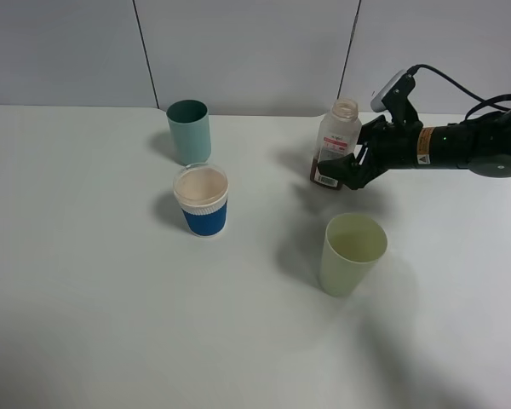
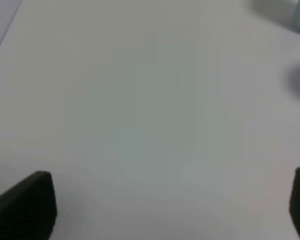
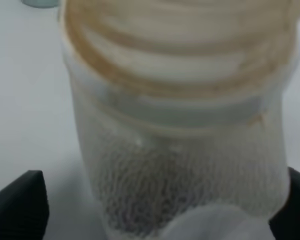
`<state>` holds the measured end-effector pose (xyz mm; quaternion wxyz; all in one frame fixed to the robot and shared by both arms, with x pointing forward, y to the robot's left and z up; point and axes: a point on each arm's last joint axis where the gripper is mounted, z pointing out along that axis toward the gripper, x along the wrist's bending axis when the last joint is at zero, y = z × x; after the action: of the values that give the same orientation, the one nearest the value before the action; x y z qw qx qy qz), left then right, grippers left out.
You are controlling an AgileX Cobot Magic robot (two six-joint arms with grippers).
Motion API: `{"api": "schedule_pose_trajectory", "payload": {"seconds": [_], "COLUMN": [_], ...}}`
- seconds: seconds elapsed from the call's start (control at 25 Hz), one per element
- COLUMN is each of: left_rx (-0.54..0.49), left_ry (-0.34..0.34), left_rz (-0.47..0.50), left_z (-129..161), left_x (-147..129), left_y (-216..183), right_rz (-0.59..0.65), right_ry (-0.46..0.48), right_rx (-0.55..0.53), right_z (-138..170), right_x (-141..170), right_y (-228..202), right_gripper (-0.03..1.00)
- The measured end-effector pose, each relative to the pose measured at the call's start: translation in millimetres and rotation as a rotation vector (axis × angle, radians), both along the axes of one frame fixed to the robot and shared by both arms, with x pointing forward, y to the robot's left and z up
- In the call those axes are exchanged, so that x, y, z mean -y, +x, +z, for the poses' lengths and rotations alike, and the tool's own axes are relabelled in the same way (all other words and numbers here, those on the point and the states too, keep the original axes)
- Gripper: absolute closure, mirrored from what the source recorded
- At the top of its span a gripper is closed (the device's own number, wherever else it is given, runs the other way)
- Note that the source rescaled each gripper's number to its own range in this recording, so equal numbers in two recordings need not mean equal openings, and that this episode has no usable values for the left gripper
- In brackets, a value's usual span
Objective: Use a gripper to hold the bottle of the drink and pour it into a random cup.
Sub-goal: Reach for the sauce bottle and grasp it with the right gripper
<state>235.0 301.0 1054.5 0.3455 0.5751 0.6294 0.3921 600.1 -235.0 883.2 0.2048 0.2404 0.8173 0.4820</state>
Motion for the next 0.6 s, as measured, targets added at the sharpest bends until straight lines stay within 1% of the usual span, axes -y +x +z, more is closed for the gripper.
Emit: {"api": "schedule_pose_trajectory", "payload": {"seconds": [0.12, 0.16, 0.2, 0.28, 0.36, 0.4, 0.6], "left_rx": [0.000, 0.000, 0.000, 0.000, 0.000, 0.000, 0.000], "left_ry": [0.000, 0.000, 0.000, 0.000, 0.000, 0.000, 0.000], "left_rz": [0.000, 0.000, 0.000, 0.000, 0.000, 0.000, 0.000], "left_z": [0.0, 0.0, 0.0, 0.0, 0.0, 0.0, 0.0], "left_x": [0.0, 0.0, 0.0, 0.0, 0.0, 0.0, 0.0], "left_y": [0.0, 0.0, 0.0, 0.0, 0.0, 0.0, 0.0], "right_rz": [0.006, 0.008, 0.010, 0.013, 0.019, 0.020, 0.005], "right_ry": [0.004, 0.004, 0.007, 0.016, 0.032, 0.033, 0.047], "right_rx": [0.004, 0.005, 0.007, -0.001, -0.005, -0.005, -0.016], "right_z": [-0.4, -1.4, -2.1, -6.9, -9.7, -9.8, -10.5], "right_x": [-0.5, -0.6, -0.8, -1.3, -2.3, -2.3, -2.2], "right_y": [0.1, 0.7, 2.2, 4.0, 4.1, 4.5, 4.9], "right_gripper": [0.14, 0.20, 0.29, 0.53, 0.84, 0.94, 0.94]}}
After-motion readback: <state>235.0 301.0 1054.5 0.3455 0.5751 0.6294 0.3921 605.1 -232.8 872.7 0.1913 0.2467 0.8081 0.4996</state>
